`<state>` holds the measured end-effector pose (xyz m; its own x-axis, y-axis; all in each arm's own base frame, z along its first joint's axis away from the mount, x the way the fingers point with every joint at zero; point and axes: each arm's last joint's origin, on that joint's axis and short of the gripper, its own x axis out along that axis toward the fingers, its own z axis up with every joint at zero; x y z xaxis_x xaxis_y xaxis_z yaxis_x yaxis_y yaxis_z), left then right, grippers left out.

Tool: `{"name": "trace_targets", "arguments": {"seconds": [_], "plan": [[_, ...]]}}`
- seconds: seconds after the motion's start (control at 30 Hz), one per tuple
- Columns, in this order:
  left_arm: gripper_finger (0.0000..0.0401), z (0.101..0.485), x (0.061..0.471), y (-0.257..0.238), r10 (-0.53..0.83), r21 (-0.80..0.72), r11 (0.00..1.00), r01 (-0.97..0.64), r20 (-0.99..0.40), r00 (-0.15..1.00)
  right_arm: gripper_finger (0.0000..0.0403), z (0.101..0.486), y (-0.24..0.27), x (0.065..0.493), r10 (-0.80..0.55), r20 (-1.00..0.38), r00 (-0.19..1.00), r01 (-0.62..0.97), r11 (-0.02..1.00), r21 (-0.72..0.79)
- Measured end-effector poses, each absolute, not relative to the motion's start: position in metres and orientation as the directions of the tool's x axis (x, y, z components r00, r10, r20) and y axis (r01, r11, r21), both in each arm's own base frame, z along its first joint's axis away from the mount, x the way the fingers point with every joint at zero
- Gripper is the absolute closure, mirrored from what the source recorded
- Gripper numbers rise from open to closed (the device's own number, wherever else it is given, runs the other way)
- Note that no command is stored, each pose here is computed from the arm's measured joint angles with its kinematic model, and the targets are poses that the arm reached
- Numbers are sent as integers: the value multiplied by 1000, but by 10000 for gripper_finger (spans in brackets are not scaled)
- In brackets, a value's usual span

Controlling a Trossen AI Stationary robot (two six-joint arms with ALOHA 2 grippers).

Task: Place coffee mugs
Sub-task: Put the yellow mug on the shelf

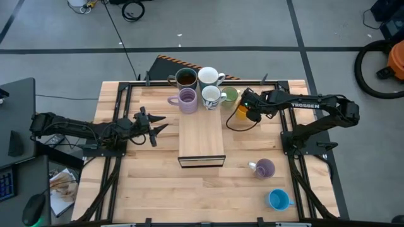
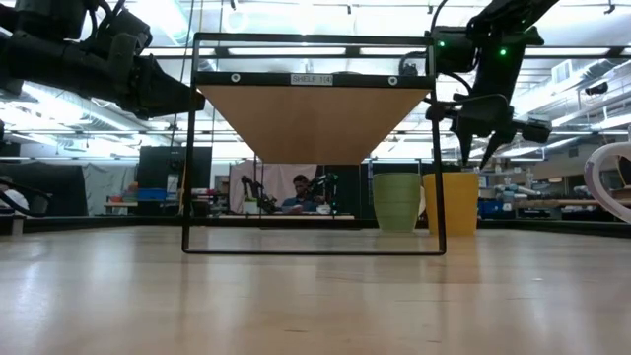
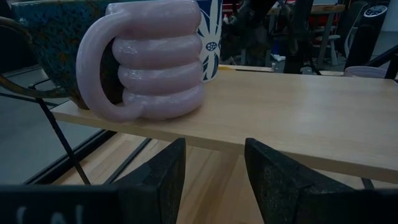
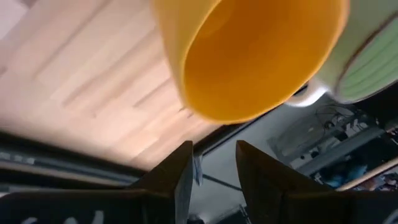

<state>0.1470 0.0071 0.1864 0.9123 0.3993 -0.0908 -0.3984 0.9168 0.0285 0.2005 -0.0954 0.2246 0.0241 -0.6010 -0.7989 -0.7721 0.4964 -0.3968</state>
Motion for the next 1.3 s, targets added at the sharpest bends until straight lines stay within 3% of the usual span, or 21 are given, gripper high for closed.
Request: {"name": "trace_targets", "arguments": {"seconds": [0.53,0.73,0.9,1.13,1.3], "plan": [[229,186,147,7,400,28,917,-399,-91,912,277,211,-86,201,-554,-830,63,-762,511,-399],[229,186,147,7,400,27,917,-399,-91,912,282,209,-83,203,-479,-871,109,-755,530,-386],[229,186,147,7,400,27,916,-399,-90,912,311,209,-80,205,-407,-902,148,-645,652,-400],[229,187,147,7,400,27,917,-399,-90,912,383,209,-77,206,-346,-923,168,-480,789,-383],[229,187,147,7,400,26,916,-399,-88,912,385,227,-72,214,-308,-926,218,-313,877,-365]]}}
